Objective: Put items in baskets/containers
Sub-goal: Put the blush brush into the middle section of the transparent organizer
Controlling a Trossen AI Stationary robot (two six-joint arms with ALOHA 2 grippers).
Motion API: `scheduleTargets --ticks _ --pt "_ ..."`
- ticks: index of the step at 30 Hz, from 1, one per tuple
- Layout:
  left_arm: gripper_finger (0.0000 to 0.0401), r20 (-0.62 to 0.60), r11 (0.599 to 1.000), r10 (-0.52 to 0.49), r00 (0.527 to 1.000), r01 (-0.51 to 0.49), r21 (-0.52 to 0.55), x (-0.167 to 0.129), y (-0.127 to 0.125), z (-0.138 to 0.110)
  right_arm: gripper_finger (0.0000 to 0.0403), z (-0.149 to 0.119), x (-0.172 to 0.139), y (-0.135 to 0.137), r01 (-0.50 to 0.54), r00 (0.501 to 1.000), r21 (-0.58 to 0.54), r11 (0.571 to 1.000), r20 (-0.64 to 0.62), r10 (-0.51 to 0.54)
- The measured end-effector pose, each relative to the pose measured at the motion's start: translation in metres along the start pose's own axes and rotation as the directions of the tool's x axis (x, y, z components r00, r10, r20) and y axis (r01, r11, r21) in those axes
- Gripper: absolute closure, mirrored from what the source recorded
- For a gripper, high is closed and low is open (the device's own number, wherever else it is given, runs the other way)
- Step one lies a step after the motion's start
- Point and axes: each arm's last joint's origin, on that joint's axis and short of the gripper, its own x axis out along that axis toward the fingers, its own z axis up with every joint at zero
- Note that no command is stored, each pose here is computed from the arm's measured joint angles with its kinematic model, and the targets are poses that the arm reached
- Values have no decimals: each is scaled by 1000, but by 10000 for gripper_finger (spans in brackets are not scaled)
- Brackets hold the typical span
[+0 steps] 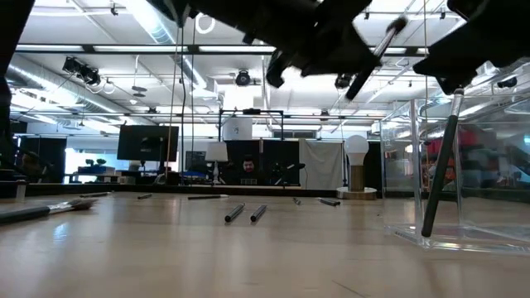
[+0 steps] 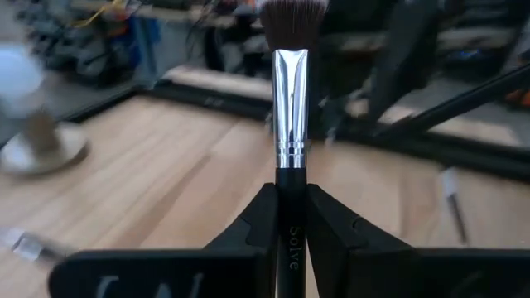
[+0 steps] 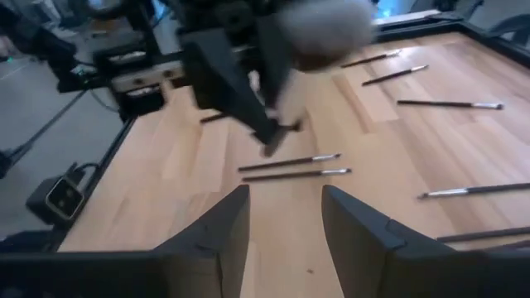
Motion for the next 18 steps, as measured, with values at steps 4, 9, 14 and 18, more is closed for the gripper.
scheduleTargets --ticks 4,9,14,18 --pt "357 53 999 -36 998 36 4 1 0 7 247 7 1 0 -13 999 17 1000 39 13" --pt "357 57 999 -34 998 33 15 1 0 8 247 13 10 5 -23 993 -19 1000 117 25" --pt "354 58 999 -34 998 33 15 1 -1 8 247 17 20 10 -15 982 -75 997 189 29" --pt "355 58 999 -36 998 35 15 0 -1 8 250 18 22 12 -16 977 -90 996 210 35"
